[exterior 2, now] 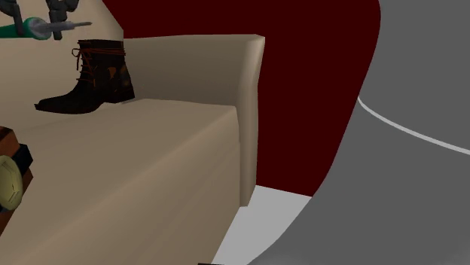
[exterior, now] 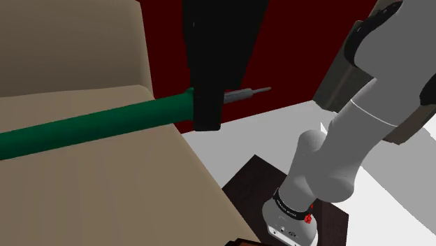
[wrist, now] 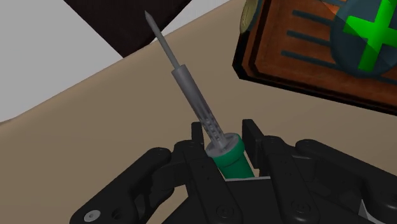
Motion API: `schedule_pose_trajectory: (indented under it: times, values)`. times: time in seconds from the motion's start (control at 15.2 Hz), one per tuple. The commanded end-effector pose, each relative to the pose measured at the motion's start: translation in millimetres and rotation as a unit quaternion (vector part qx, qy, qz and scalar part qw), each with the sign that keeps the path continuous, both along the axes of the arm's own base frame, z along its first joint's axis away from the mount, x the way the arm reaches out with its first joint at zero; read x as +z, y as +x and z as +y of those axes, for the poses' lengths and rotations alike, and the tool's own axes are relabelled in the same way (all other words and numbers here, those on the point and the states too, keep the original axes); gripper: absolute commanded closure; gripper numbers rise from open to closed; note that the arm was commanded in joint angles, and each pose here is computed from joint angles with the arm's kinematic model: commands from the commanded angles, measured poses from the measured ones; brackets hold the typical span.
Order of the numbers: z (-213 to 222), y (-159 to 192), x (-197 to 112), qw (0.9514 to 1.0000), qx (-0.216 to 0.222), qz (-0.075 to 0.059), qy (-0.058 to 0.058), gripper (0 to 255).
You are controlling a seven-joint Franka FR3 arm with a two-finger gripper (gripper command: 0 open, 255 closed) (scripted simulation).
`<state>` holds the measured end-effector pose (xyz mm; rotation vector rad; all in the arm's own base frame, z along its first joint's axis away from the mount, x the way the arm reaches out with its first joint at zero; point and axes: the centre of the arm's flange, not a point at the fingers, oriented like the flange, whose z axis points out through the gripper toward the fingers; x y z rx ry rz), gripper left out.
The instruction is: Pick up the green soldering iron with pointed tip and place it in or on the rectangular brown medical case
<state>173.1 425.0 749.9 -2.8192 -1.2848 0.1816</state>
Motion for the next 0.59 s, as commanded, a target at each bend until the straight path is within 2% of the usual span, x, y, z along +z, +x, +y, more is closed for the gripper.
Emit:
schedule_pose_trajectory:
  times: [0.0, 0.53]
  values:
    - [10.3, -25.5, -1.8, 1.0000, -0.001, 0.000, 0.000, 255]
    - [41.9, -126.2, -0.9, 1.0000, -0.001, 0.000, 0.000, 255]
